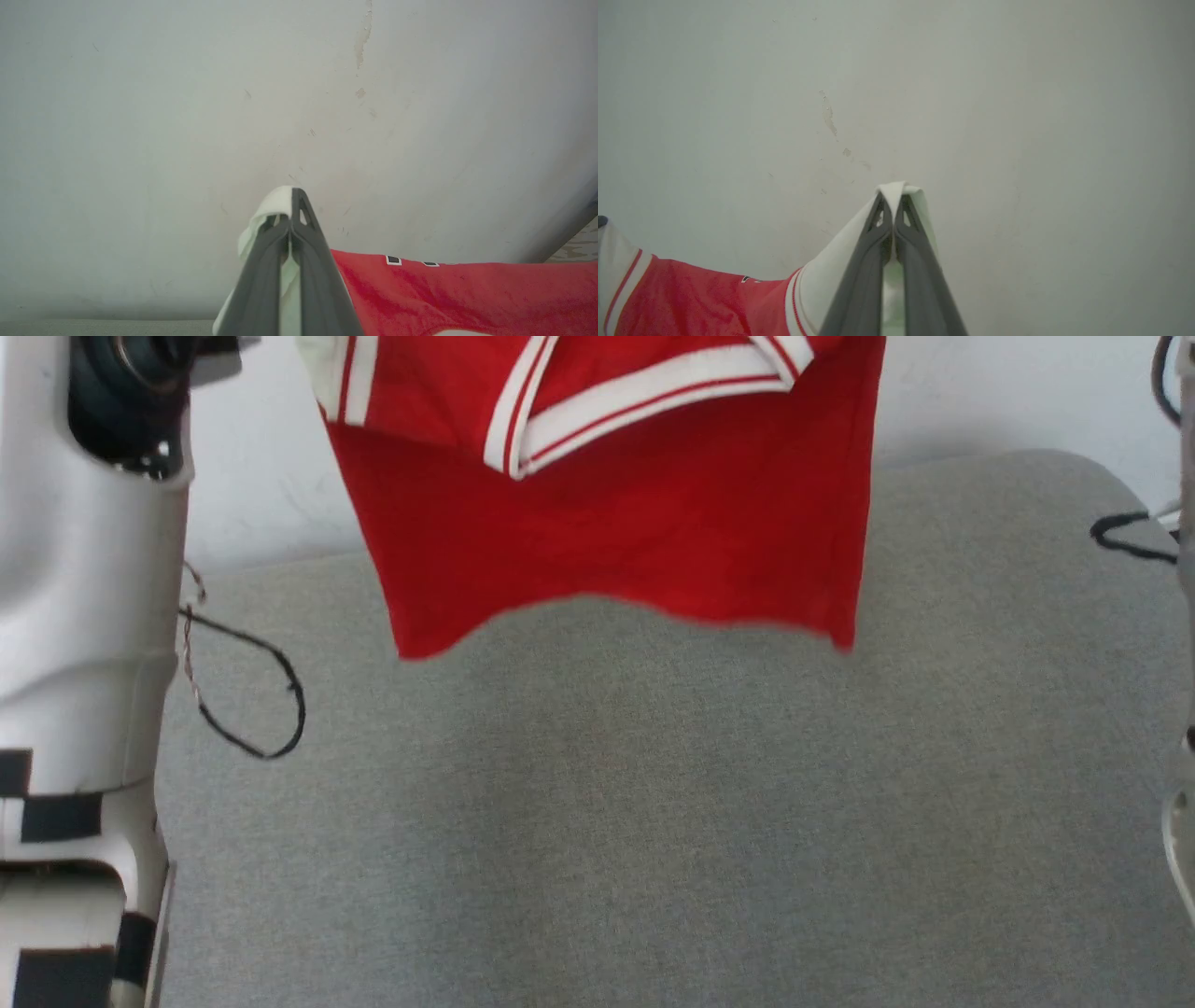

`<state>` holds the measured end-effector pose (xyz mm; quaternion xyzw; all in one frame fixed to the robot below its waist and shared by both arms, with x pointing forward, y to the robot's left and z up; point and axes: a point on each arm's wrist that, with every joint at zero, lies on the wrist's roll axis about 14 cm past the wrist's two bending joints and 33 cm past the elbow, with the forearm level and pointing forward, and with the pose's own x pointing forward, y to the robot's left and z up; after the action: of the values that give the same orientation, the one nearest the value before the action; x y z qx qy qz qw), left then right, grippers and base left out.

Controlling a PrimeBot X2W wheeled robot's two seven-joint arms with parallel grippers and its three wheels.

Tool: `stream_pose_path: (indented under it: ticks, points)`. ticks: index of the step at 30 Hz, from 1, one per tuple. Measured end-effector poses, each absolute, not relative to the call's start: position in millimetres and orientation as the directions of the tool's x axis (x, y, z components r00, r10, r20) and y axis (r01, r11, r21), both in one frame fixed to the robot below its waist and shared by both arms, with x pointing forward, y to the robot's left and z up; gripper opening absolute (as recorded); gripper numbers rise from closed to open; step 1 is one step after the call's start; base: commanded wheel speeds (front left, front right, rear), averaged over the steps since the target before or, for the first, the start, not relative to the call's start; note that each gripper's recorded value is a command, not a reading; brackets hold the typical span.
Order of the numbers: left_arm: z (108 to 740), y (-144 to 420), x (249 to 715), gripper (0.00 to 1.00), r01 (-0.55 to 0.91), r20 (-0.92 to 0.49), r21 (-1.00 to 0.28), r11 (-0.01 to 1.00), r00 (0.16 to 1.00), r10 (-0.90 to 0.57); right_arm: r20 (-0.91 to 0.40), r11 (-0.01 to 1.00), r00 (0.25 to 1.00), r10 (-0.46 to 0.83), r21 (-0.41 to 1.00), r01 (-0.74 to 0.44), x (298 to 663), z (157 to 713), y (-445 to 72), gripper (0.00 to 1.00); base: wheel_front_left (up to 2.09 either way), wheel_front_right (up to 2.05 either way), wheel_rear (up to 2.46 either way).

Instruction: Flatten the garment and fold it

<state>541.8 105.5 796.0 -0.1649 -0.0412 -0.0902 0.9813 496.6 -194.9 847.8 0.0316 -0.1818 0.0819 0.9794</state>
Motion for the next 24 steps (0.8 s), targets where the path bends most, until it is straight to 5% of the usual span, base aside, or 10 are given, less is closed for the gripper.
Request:
stream_pose_path:
  ticks: [16,24]
  points:
    - [811,80,624,0.00,0.261,0.288,-0.399,0.879,0.946,-0.151,0.423,1.000,0.906,0.022,0.007,-0.028,589,851,-226,0.00,0.00,0.00,0.00]
    - [746,70,680,0.00,0.309,0.277,-0.440,0.843,0.940,-0.200,0.375,0.999,0.926,-0.050,0.029,0.042,653,786,-255,0.00,0.00,0.00,0.00]
